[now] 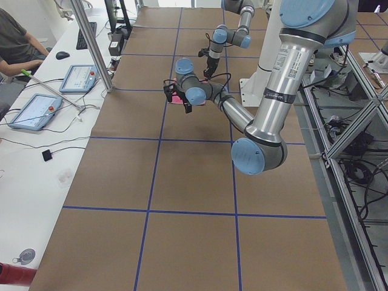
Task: Fold towel twice with both arms
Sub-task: 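Position the right gripper at the towel's near corner while the left waits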
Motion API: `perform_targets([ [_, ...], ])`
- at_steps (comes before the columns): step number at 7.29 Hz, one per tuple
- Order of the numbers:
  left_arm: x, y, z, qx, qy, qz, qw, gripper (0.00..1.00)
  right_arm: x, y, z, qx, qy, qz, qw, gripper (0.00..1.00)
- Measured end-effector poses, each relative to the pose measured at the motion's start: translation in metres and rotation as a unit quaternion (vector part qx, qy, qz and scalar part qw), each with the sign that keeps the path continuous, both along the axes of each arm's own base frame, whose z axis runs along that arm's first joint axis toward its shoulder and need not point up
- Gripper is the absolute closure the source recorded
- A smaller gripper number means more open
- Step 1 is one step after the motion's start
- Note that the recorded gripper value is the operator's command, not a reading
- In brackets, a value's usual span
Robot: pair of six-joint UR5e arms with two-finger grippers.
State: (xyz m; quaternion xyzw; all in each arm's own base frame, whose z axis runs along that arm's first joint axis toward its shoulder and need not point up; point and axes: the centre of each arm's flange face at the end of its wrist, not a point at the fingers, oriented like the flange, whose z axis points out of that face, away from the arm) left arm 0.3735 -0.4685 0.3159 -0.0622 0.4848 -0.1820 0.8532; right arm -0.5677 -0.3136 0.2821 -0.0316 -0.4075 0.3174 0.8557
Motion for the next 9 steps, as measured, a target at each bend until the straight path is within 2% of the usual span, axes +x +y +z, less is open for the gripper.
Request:
perform_targets([
  [3,-0.0008,0.0007,-0.0022,-0.003,0.002,-0.003,1.0000,0.00,-0.0010,0.0005,0.0015,-0.001,0.001,0.000,1.0000,0.88],
  [4,-0.0012,0.0007,-0.0026,-0.003,0.002,-0.003,1.0000,0.00,-0.0009,0.0004,0.0024,-0.001,0.002,0.000,1.0000,1.00],
  [9,-0.0010,0.0009,-0.0074,-0.006,0.006,-0.009,0.9999,0.00,0.0033,-0.0004,-0.0014,0.001,-0.002,0.001,1.0000,1.00],
])
